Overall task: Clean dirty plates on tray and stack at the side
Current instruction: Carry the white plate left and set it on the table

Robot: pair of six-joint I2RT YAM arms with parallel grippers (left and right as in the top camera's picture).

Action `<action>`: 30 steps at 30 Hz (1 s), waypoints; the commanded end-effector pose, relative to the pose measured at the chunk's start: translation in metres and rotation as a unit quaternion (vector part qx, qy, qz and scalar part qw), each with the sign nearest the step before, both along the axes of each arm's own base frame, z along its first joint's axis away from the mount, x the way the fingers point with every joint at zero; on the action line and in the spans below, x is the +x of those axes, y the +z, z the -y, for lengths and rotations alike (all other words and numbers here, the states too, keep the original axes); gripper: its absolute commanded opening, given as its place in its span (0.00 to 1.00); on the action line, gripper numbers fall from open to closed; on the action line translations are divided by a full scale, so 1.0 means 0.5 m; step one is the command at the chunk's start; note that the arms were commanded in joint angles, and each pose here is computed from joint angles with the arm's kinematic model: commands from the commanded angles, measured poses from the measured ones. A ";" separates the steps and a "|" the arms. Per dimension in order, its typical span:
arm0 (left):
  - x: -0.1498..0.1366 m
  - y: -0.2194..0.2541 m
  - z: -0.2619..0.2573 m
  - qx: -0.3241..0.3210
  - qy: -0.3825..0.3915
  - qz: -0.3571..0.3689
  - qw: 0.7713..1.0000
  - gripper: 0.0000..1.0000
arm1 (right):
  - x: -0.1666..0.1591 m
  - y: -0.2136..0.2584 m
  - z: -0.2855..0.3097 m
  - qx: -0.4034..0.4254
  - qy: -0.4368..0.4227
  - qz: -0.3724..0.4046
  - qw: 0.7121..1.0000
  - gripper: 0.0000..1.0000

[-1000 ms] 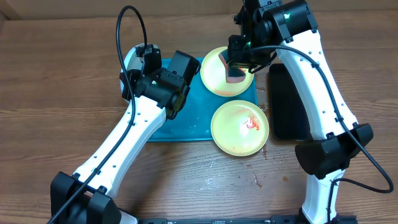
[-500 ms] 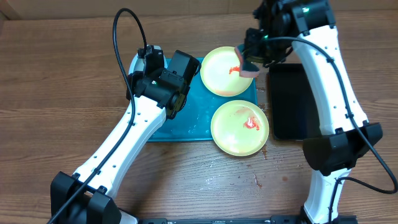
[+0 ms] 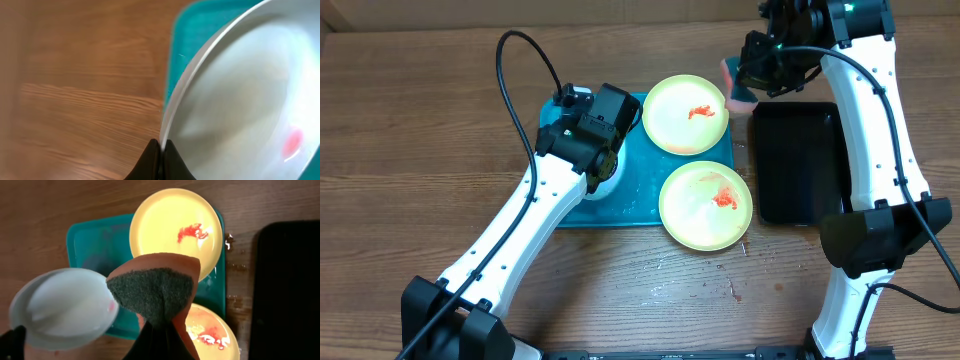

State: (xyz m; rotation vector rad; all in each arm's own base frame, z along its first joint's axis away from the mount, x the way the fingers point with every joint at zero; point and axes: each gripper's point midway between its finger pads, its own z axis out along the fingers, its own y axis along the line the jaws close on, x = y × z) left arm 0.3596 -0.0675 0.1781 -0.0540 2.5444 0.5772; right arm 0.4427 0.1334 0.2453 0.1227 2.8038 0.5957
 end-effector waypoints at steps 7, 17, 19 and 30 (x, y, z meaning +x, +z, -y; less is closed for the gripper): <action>-0.024 -0.040 0.026 -0.296 0.061 -0.088 0.949 0.04 | 0.010 0.022 -0.011 0.007 0.030 0.034 0.999 0.04; -0.005 -0.040 -0.201 -0.349 0.197 -0.045 0.915 0.04 | -0.005 0.016 -0.008 -0.006 0.060 0.031 0.998 0.04; -0.011 -0.045 -0.253 -0.348 0.226 -0.037 0.909 0.04 | -0.006 0.016 -0.008 -0.006 0.061 0.030 0.998 0.04; -0.035 -0.124 -0.462 -0.343 0.343 -0.020 0.874 0.04 | -0.013 0.009 0.002 -0.022 0.068 0.025 0.997 0.04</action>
